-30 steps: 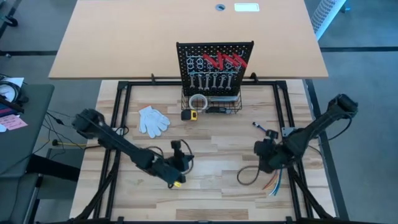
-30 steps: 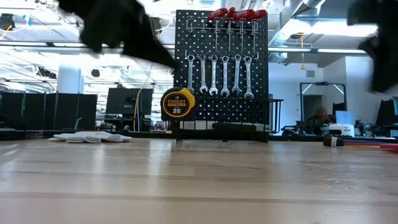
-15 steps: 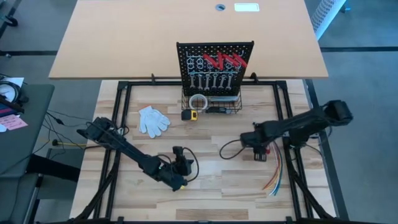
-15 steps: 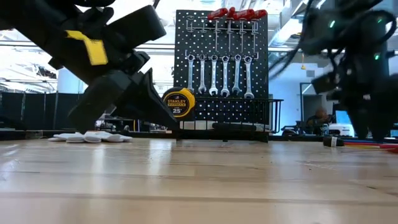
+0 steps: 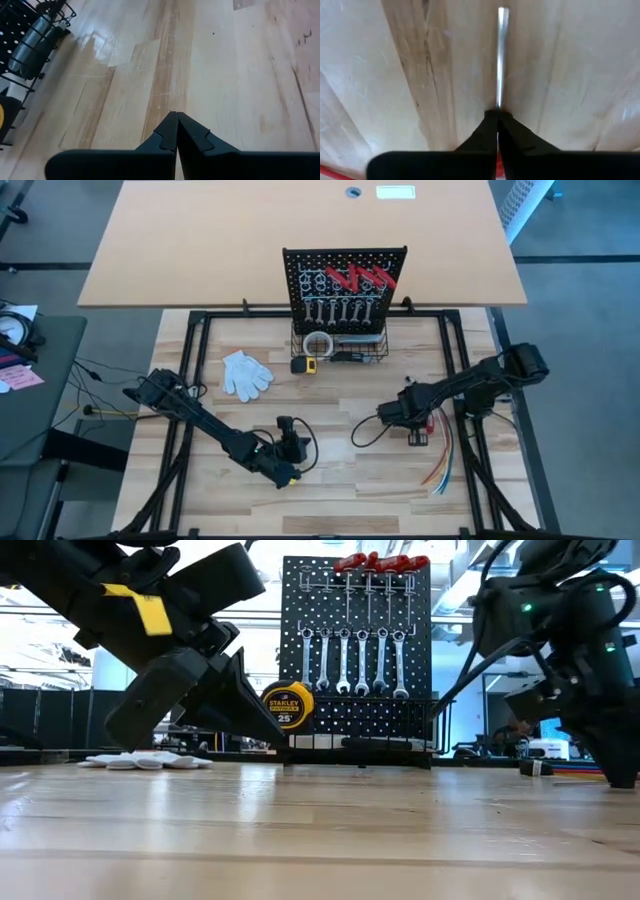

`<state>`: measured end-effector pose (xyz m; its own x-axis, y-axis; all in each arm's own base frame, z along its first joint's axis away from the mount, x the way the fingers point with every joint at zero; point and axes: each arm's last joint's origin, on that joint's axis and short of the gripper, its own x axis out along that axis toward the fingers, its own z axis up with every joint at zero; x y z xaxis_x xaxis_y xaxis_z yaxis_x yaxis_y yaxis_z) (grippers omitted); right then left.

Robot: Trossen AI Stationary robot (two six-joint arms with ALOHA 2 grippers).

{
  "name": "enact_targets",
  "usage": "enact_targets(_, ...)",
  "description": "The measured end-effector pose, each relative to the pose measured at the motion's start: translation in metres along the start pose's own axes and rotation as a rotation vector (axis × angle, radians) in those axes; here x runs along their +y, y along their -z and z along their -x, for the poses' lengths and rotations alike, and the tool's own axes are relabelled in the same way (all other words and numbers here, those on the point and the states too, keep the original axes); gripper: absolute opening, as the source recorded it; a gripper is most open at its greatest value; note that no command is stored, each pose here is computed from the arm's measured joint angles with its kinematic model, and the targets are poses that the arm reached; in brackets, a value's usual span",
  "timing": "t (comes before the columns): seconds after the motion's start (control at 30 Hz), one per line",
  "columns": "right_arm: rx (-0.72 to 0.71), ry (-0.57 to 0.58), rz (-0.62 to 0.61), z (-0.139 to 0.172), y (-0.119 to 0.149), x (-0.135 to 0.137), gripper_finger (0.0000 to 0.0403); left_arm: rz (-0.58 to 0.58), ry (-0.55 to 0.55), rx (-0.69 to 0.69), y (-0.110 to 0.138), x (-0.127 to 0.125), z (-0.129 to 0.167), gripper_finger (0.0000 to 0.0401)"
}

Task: Hang tools onto peg board
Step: Hang the red allen wrench on the peg board

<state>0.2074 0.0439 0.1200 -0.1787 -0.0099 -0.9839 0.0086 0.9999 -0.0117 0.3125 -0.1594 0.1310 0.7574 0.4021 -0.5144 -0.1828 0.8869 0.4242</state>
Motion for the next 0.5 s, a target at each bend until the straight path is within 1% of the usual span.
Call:
enact_targets(0.13, -0.116, 0.104, 0.029, 0.011, 0.003, 0.007, 0.0005, 0.038, 0.001, -0.002, 0.0, 0.0, 0.0, 0.0)
enact_targets(0.17, -0.156, 0.129, 0.044, 0.013, 0.004, 0.01, 0.0004, 0.054, 0.001, -0.004, -0.001, 0.0, 0.0, 0.0)
enact_targets(0.2, -0.227, 0.151, 0.055, 0.014, 0.002, 0.013, 0.0003, 0.07, 0.001, -0.004, -0.001, 0.0, 0.0, 0.0)
enact_targets(0.23, -0.36, 0.167, 0.057, 0.017, -0.005, 0.017, 0.0003, 0.082, 0.001, -0.006, -0.001, 0.0, 0.0, 0.0)
enact_targets(0.27, -0.649, 0.133, 0.038, 0.026, -0.024, 0.025, 0.0003, 0.085, 0.002, -0.006, -0.001, 0.0, 0.0, 0.0)
enact_targets(0.3, -1.016, 0.05, -0.005, 0.05, -0.046, 0.037, 0.0002, 0.086, 0.002, -0.006, -0.001, 0.0, 0.0, 0.0)
enact_targets(0.33, -1.214, 0.005, -0.021, 0.067, -0.053, 0.043, 0.0002, 0.085, 0.002, -0.009, -0.001, 0.0, 0.0, 0.0)
enact_targets(0.37, -1.341, -0.015, -0.022, 0.075, -0.049, 0.046, 0.0001, 0.082, 0.002, -0.009, -0.001, 0.0, 0.0, 0.0)
enact_targets(0.4, -1.413, -0.028, -0.002, 0.079, -0.044, 0.049, 0.0001, 0.085, 0.002, -0.012, -0.002, 0.0, 0.0, 0.0)
enact_targets(0.47, -1.506, -0.035, 0.079, 0.076, -0.043, 0.059, 0.0001, 0.084, 0.008, -0.02, -0.003, -0.001, 0.001, 0.0)
enact_targets(0.5, -1.523, -0.013, 0.112, 0.07, -0.044, 0.061, 0.0001, 0.076, 0.008, -0.024, -0.003, -0.001, 0.001, 0.0)
